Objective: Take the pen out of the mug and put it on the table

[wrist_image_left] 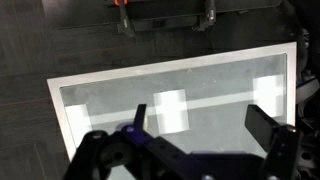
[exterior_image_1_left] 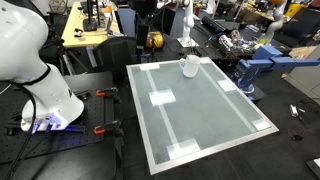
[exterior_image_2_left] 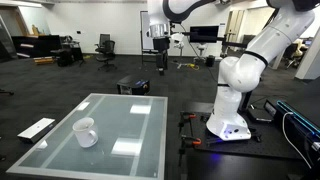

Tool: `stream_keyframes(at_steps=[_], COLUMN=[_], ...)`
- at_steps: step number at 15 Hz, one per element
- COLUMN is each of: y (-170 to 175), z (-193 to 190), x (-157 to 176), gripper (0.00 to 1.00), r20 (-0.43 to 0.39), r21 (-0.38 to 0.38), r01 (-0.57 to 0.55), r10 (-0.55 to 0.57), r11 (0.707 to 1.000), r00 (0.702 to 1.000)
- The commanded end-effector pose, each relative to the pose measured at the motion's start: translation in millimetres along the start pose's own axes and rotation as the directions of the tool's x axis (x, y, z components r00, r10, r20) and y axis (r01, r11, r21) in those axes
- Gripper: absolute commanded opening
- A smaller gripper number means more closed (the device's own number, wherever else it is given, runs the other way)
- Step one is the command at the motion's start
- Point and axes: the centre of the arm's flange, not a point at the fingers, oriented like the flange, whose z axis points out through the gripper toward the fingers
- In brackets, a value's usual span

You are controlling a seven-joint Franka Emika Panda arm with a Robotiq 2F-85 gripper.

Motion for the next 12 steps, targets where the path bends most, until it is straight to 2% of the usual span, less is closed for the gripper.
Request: stream_keyframes(at_steps=[1,7,12], y=[0,-3,-32], z=[0,1,1], x=[0,2,21], gripper=[1.00,1.00,1.00], r20=[0.000,0.000,-0.028], r21=[0.000,-0.001,-0.006], r01=[0.000,-0.008,-0.005], r10=[0.000,0.008,0.005], r11=[1.000,1.000,1.000], r00=[1.000,1.000,1.000])
